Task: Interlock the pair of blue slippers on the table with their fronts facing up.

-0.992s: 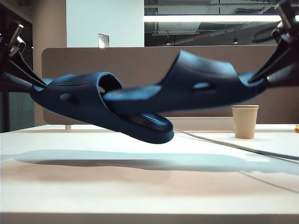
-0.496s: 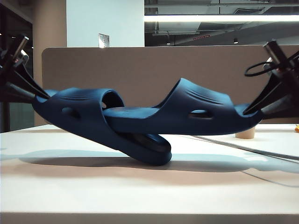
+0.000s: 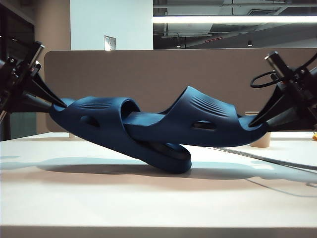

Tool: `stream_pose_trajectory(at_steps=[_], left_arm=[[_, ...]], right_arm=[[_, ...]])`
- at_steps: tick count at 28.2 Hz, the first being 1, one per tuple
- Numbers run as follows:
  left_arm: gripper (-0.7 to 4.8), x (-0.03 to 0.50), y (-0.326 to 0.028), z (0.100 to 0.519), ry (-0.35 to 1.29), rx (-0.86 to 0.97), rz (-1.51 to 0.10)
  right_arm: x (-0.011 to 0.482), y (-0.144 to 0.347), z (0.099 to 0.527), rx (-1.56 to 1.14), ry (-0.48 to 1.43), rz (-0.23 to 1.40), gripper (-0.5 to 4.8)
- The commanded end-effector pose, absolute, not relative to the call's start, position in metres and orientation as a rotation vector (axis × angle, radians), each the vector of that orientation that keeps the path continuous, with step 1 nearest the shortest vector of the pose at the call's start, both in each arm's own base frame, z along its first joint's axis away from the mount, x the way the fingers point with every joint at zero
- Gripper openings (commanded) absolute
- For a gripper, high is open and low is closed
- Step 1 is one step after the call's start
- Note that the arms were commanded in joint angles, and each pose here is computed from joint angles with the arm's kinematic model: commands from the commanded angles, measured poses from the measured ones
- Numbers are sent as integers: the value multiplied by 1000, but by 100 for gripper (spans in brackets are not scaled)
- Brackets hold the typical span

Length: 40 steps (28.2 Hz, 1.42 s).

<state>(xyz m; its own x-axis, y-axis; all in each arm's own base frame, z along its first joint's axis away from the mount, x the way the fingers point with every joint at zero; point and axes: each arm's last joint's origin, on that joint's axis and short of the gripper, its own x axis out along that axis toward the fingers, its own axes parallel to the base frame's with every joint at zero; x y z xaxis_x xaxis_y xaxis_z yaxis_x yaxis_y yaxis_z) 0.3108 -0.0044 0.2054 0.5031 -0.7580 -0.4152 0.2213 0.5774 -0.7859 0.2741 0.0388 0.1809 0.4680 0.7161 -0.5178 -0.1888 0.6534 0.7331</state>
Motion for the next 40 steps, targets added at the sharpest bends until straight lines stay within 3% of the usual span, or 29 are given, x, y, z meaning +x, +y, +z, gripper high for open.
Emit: stream_pose_trajectory(at_steps=[1,40], left_arm=[[-3,313,-11,204,858,-756,-704],[-3,313,-50,190,943,-688,-766]], right_arm=[[277,43,181,649,912,594,-2],[281,91,173,586,889,611,-2]])
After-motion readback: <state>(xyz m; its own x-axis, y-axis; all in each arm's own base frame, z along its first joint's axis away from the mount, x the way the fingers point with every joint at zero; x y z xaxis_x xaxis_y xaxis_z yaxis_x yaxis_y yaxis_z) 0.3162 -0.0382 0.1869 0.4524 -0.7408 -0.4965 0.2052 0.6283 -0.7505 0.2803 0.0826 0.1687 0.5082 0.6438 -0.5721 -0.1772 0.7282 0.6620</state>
